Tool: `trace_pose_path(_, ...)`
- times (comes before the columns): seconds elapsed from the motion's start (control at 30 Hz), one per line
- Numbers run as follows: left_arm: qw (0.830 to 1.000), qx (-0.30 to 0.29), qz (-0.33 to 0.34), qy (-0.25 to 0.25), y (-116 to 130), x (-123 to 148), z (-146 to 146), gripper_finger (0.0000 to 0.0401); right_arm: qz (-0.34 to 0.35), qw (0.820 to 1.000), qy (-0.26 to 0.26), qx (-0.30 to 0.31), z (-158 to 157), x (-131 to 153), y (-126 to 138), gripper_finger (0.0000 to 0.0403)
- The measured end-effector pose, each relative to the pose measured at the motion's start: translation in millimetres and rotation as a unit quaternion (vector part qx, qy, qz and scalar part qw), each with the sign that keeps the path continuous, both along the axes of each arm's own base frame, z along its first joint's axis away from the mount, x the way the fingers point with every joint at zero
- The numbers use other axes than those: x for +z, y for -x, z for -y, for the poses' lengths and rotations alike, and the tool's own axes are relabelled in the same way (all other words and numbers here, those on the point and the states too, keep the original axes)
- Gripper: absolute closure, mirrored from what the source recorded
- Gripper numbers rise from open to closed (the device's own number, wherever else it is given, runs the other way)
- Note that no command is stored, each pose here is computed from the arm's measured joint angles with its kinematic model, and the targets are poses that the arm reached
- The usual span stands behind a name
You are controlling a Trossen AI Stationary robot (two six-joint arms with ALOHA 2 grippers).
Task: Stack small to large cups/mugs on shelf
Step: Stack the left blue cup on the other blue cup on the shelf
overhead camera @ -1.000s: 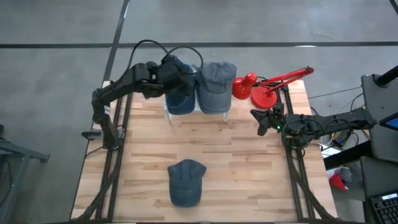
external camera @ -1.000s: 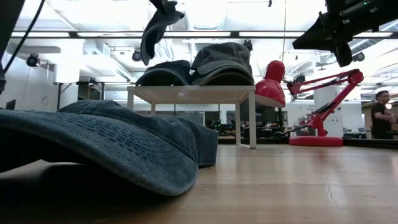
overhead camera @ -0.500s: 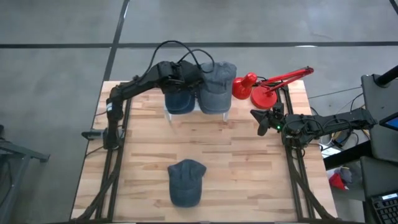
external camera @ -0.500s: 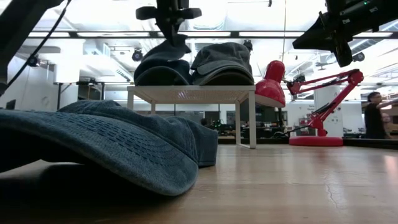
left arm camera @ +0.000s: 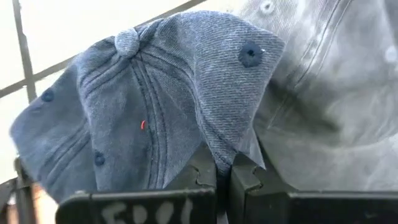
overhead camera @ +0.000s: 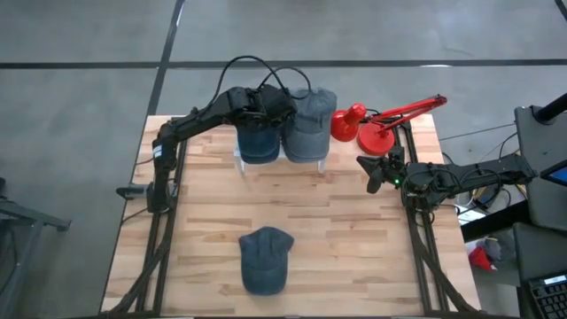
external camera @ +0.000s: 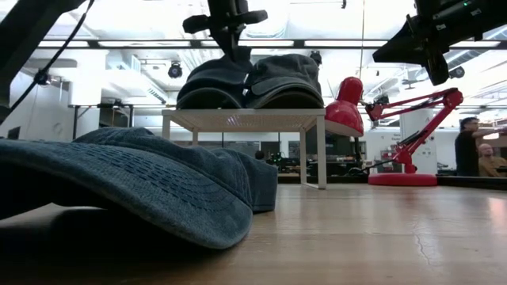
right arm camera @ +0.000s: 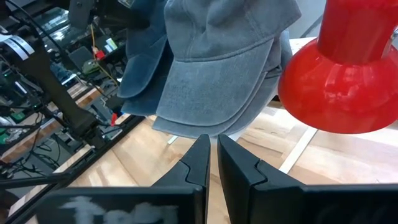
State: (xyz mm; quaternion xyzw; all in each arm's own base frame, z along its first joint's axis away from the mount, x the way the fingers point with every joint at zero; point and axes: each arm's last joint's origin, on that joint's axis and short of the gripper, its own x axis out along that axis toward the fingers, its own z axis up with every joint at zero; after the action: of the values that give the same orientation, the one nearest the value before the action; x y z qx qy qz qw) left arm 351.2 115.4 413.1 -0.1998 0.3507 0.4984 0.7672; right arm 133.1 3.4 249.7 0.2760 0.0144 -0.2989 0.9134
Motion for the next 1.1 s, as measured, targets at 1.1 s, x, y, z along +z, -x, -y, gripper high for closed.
trace_pose_path(1.1,0.999,0.0,0.005,0.035,-7.8,-19.8,-6.8,0.0284,0.0,1.0,-0.001,0.0,0.0,0.0,0.0,0.0374)
